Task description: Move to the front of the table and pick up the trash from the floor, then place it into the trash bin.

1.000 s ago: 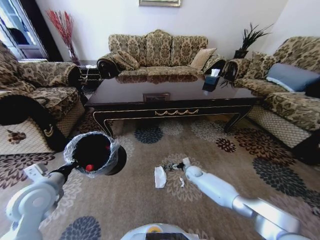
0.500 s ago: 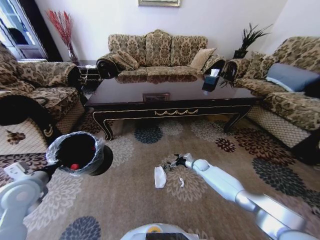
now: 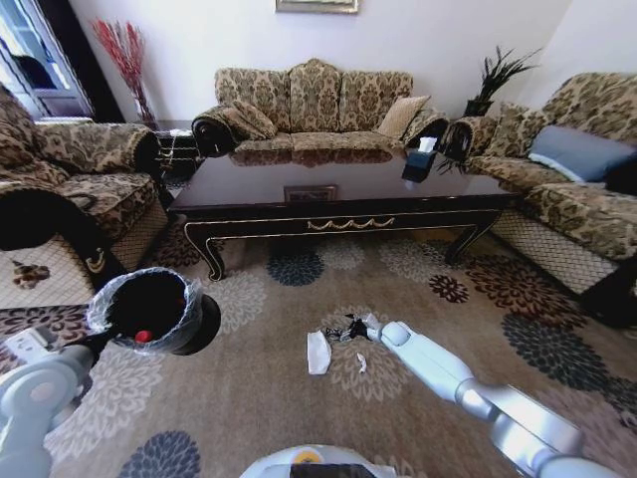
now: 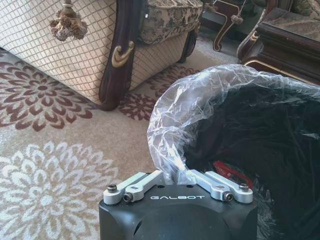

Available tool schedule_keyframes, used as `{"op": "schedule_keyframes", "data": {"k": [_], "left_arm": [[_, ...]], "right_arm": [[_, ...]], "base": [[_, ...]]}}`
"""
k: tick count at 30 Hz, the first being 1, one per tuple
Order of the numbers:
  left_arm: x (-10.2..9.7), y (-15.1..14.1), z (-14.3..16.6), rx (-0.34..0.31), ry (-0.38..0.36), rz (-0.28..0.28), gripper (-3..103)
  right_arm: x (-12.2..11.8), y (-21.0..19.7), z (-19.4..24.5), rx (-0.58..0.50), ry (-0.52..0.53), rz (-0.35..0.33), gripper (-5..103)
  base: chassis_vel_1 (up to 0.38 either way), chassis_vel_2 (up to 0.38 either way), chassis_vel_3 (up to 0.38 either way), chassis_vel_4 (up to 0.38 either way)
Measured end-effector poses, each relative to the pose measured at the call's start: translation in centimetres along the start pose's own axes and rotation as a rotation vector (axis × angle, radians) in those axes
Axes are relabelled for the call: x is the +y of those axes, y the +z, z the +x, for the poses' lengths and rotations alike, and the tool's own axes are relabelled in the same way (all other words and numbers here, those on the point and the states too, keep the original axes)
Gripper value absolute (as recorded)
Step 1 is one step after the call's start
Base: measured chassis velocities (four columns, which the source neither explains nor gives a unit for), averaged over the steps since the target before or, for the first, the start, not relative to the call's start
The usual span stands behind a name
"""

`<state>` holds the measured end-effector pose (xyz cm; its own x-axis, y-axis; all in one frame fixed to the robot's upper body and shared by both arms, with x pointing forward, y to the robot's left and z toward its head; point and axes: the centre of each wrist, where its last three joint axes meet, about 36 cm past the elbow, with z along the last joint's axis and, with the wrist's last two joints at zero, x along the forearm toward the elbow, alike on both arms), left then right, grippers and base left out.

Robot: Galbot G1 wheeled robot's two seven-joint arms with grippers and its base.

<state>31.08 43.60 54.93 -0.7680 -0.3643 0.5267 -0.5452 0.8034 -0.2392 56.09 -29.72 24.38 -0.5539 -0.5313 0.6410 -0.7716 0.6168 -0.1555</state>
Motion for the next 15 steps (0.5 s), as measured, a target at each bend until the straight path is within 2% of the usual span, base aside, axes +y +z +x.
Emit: {"op": "schedule_keyframes", "data": {"k": [14,15], "left_arm": [[0.0,0.0,0.7,-0.014,0.007,0.007,2],[0.0,-0.1,0.8,-0.016,0.006,0.007,2]], "right_arm": [[1.8,0.3,-2.3,0.022,-0.023,-0.04,100],[1.9,0.3,-2.7,0.026,-0.018,-0.048,103]], "base": [[0.0,0.0,0.0,0.0],[0.0,0.0,0.0,0.0]]}}
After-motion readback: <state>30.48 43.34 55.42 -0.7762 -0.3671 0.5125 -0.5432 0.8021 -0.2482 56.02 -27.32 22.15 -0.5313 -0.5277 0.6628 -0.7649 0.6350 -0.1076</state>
